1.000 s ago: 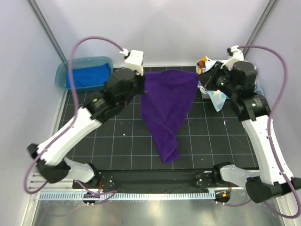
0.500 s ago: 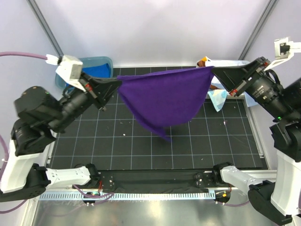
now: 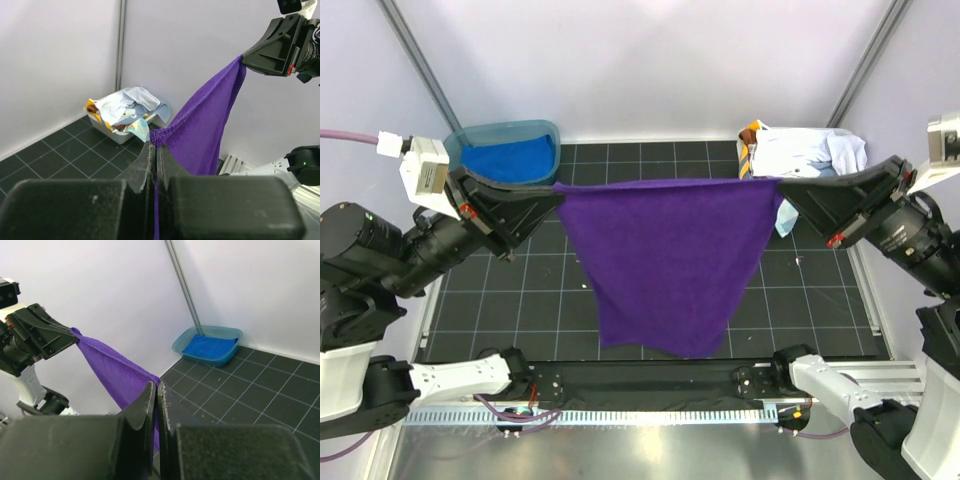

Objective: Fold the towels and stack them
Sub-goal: Flatten out the crumpled towel

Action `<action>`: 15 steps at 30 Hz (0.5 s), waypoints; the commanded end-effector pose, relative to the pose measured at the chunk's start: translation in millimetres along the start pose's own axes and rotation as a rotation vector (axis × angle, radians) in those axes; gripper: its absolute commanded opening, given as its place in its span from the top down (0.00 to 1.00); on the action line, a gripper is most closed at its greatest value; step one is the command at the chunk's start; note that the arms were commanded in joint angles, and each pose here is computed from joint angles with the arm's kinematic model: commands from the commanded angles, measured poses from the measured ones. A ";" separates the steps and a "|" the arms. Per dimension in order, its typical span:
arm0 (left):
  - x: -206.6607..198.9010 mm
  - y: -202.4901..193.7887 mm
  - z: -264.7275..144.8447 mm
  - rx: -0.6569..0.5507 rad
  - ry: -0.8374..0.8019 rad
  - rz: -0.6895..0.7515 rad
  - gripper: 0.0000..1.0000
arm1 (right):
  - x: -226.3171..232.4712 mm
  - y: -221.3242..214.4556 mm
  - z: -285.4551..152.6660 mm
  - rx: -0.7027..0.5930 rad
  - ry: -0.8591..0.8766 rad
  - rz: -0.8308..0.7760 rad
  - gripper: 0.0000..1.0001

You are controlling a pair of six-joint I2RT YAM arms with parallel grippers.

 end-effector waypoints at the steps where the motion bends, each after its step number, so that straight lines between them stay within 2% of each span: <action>1: -0.1 -1.4 -17.0 -0.017 -0.009 -0.023 1.00 | -2.4 -11.7 -1.6 0.025 0.016 0.026 0.99; 5: 17.4 -19.5 -14.3 -0.011 0.148 -0.022 1.00 | -22.0 -30.9 7.8 0.065 -0.027 0.039 0.99; 9: 41.3 -58.1 13.2 0.065 0.352 0.041 1.00 | -70.5 -61.2 37.7 0.137 -0.170 0.063 0.99; 13: 59.1 -78.6 47.0 0.101 0.454 0.131 1.00 | -129.3 -92.6 82.3 0.216 -0.307 0.085 0.99; 14: 68.6 -89.1 63.9 0.137 0.474 0.140 1.00 | -138.4 -93.7 93.0 0.215 -0.318 0.083 0.99; 15: 92.0 -87.7 69.9 0.117 0.538 0.116 1.00 | -147.0 -96.1 102.1 0.220 -0.332 0.085 0.99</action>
Point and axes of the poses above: each gripper's point midway between its finger pads, its own z axis out along the fingers, its own x axis along the line the jaws close on, y = z × x, the point moved 8 cm from there along -z, back along the fingers
